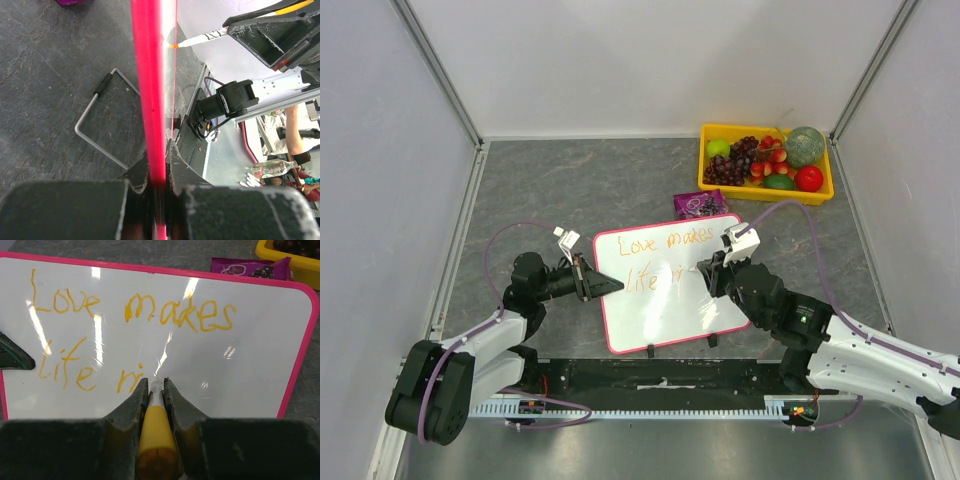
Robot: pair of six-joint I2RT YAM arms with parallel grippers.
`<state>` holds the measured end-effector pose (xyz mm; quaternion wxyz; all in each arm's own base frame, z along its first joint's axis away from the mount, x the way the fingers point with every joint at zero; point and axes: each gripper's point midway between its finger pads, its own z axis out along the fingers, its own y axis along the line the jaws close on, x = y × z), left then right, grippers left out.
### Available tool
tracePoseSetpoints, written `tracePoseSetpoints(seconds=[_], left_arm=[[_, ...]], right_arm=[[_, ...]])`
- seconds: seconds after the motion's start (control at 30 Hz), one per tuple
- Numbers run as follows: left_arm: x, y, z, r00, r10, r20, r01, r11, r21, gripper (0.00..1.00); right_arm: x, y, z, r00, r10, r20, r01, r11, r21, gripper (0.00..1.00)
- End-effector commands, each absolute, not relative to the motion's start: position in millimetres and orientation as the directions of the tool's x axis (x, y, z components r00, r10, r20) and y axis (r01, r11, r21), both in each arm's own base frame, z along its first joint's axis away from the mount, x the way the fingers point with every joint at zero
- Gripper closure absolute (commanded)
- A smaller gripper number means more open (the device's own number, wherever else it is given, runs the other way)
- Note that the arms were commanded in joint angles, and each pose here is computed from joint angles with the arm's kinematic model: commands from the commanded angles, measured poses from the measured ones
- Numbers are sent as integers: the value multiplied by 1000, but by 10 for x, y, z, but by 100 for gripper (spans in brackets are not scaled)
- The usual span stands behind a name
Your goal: Write a sentence on the whiteboard
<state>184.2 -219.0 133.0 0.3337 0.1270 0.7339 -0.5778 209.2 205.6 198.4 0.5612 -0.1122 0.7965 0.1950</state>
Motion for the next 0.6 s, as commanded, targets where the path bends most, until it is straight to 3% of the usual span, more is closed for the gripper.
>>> tracePoseSetpoints(seconds=[0.0, 0.57], left_arm=[[1939, -2122, 1099, -674, -153, -722, 627, 398, -670, 98], [1936, -2125, 1095, -676, -152, -721, 626, 398, -670, 98]], right_arm=[[2116, 2101, 2026, -339, 68, -938, -401, 892, 210, 100], [1974, 2104, 1744, -419, -1, -908, -435, 878, 200, 100]])
